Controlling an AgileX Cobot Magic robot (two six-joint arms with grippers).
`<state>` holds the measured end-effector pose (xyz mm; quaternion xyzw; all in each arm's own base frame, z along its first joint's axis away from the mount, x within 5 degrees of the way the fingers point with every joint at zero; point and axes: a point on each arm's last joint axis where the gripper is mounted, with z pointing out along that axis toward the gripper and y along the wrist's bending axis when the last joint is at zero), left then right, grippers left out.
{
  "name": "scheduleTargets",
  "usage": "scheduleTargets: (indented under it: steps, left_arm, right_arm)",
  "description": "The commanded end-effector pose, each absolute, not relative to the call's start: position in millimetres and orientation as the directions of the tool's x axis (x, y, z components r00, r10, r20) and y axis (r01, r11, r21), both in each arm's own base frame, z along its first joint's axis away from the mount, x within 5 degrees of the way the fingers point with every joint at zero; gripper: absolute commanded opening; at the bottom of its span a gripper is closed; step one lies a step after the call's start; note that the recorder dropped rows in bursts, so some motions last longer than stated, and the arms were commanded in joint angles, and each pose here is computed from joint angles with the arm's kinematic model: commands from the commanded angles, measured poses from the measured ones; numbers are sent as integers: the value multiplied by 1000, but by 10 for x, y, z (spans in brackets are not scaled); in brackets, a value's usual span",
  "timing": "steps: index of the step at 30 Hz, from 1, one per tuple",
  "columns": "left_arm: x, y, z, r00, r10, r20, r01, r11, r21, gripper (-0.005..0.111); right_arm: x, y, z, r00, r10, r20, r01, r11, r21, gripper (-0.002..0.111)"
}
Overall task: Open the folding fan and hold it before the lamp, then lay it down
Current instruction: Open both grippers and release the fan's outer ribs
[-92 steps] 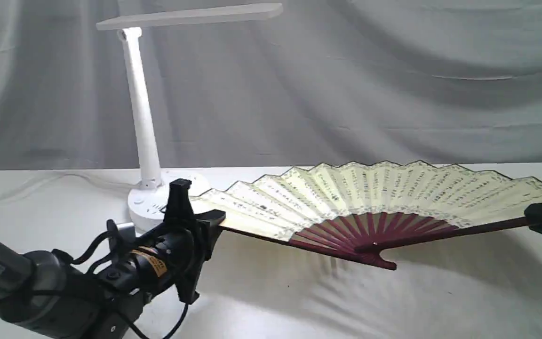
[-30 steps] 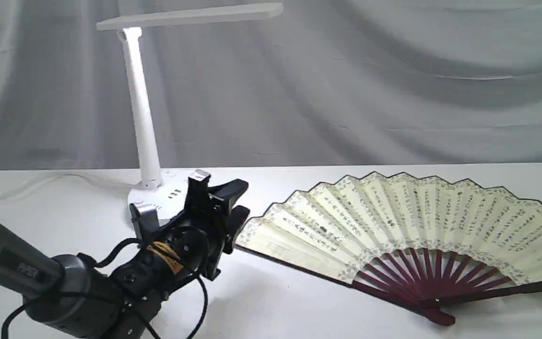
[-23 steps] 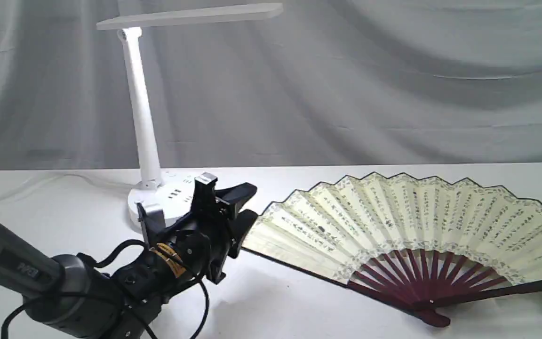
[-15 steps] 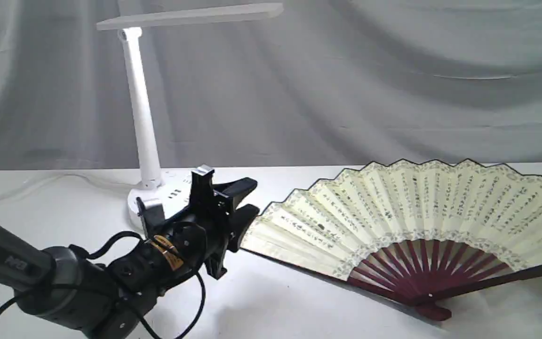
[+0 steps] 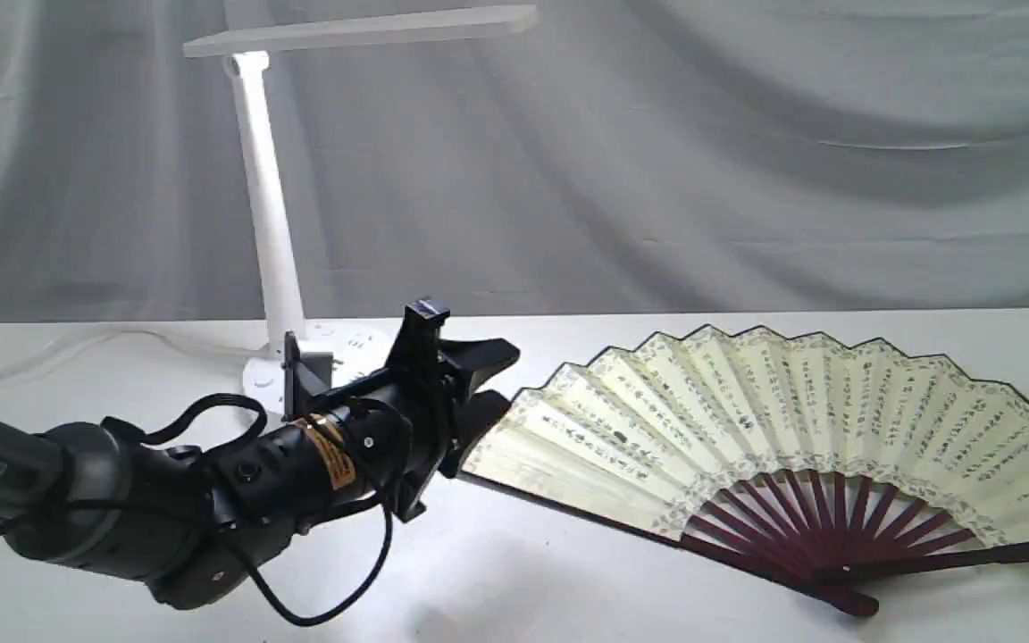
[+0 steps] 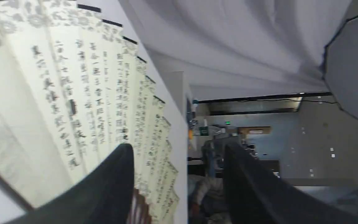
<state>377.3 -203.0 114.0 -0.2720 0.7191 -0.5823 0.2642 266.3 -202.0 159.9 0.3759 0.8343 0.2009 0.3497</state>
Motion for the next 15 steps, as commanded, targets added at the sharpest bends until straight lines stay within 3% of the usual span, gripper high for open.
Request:
scheduleTargets:
  steps: [1,9,15]
  left_arm:
    - [3799,-2041,1166,-731,-671,-122,-84,266,-960,45]
    - [3907,-2097,1183,-794,-567,-218,-106,483,-869,44]
    - [3953,-1966,1167,-736,-643,-212,-278,573,-771,43]
  right_arm:
    - [2638,-2024,1618,-479,768,-425,498,636,589,50]
    - [2709,-1815,1606,-565,745,-354,456,640,619,49]
    - [2877,-1488,1601,-674,663,-326,398,698,596,45]
